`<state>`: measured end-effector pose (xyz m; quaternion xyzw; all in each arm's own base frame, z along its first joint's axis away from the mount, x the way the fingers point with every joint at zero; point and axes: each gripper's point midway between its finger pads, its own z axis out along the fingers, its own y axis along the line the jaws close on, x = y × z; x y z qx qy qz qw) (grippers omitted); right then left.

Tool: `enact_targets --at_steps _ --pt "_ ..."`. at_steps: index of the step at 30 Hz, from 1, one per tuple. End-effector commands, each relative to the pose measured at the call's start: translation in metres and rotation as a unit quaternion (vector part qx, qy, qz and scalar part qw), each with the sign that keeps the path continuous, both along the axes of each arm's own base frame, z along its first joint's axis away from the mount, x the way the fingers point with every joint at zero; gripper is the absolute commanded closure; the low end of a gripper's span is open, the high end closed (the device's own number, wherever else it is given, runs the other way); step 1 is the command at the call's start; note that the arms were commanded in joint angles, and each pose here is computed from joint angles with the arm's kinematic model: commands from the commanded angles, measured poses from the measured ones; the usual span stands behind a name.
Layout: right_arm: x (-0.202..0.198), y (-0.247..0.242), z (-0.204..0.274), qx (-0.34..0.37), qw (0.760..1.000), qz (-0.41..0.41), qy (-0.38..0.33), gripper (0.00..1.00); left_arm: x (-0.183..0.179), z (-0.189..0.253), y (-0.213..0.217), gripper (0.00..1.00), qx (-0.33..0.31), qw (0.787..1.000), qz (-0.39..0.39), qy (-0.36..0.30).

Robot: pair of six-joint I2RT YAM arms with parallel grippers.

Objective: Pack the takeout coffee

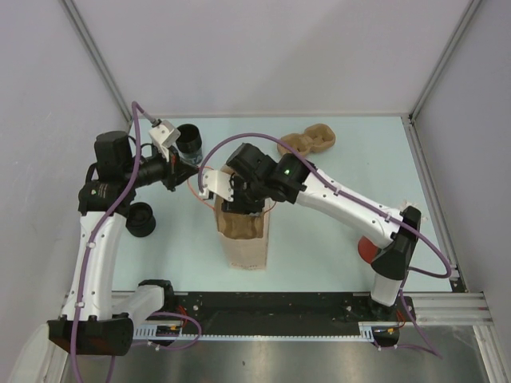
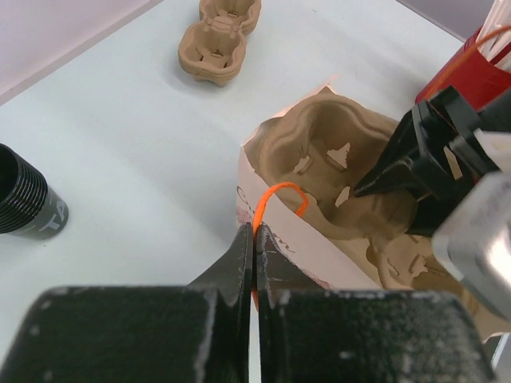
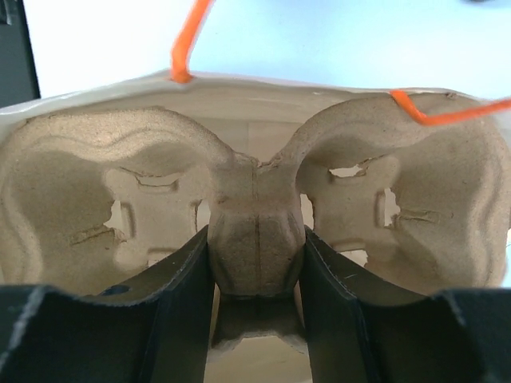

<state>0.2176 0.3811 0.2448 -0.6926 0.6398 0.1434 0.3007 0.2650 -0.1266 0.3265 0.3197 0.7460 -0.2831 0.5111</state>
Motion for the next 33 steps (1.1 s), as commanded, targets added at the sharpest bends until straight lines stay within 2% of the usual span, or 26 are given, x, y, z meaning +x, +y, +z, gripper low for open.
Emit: enact_targets --at_steps 1,9,13,22,33 --pt "-0.002 0.003 0.013 -0.006 0.999 0.003 -0.051 0.53 0.000 0.005 -0.002 1.00 -0.011 1.000 0.004 -0.004" --pt "0.010 0.000 0.022 -0.027 0.993 -0.007 -0.116 0.53 -0.002 0.003 -0.004 1.00 -0.015 1.000 -0.001 -0.001" --pt "0.011 -0.002 0.019 -0.037 0.992 -0.008 -0.124 0.53 -0.002 0.004 -0.005 1.00 -0.019 1.000 -0.003 0.000" --pt "-0.018 0.001 -0.006 -0.027 1.000 0.011 0.003 0.53 -0.001 0.005 -0.004 1.00 -0.021 1.000 0.002 0.001" --pt "-0.009 -0.003 -0.001 0.022 0.994 -0.024 0.105 0.55 0.001 0.006 -0.003 1.00 -0.024 1.000 0.009 0.001"
